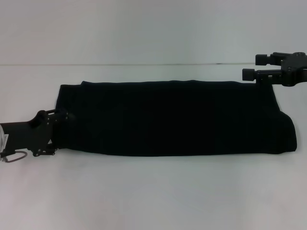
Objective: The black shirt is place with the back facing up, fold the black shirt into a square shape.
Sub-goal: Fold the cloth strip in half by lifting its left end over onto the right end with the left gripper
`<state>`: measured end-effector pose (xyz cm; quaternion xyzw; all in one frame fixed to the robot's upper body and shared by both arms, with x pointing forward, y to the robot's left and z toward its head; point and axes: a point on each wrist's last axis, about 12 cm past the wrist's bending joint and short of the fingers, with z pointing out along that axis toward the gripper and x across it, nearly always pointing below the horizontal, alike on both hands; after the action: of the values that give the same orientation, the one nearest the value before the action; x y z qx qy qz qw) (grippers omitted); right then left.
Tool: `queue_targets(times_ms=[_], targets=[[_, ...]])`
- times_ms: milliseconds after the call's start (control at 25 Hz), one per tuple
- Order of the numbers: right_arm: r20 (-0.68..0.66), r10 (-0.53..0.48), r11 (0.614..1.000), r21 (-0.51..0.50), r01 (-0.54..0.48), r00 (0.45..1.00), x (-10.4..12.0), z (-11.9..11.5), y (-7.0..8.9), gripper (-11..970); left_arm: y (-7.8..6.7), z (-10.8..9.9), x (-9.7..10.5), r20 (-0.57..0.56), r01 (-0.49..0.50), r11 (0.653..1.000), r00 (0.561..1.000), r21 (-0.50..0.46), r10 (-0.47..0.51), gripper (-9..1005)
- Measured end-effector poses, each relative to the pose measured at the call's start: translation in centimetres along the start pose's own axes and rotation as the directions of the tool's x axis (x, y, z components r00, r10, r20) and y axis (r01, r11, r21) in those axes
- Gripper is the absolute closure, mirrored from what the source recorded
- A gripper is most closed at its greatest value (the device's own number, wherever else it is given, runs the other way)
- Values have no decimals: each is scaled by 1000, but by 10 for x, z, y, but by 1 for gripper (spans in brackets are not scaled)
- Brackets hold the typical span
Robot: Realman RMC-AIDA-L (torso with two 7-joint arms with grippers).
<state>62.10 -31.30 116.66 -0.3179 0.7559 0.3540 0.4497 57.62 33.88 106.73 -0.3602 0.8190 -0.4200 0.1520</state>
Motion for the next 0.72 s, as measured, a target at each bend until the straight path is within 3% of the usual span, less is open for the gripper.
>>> queue_targets(times_ms=[360, 720], targets=[[-1, -2, 1000, -2, 2, 1000, 0, 0, 0, 31, 0, -3, 1, -28, -113, 994, 993, -8, 113, 179], [0, -4, 1000, -7, 4, 1000, -1, 0, 1, 32, 1, -1, 1, -25, -165, 986, 986, -15, 164, 204]])
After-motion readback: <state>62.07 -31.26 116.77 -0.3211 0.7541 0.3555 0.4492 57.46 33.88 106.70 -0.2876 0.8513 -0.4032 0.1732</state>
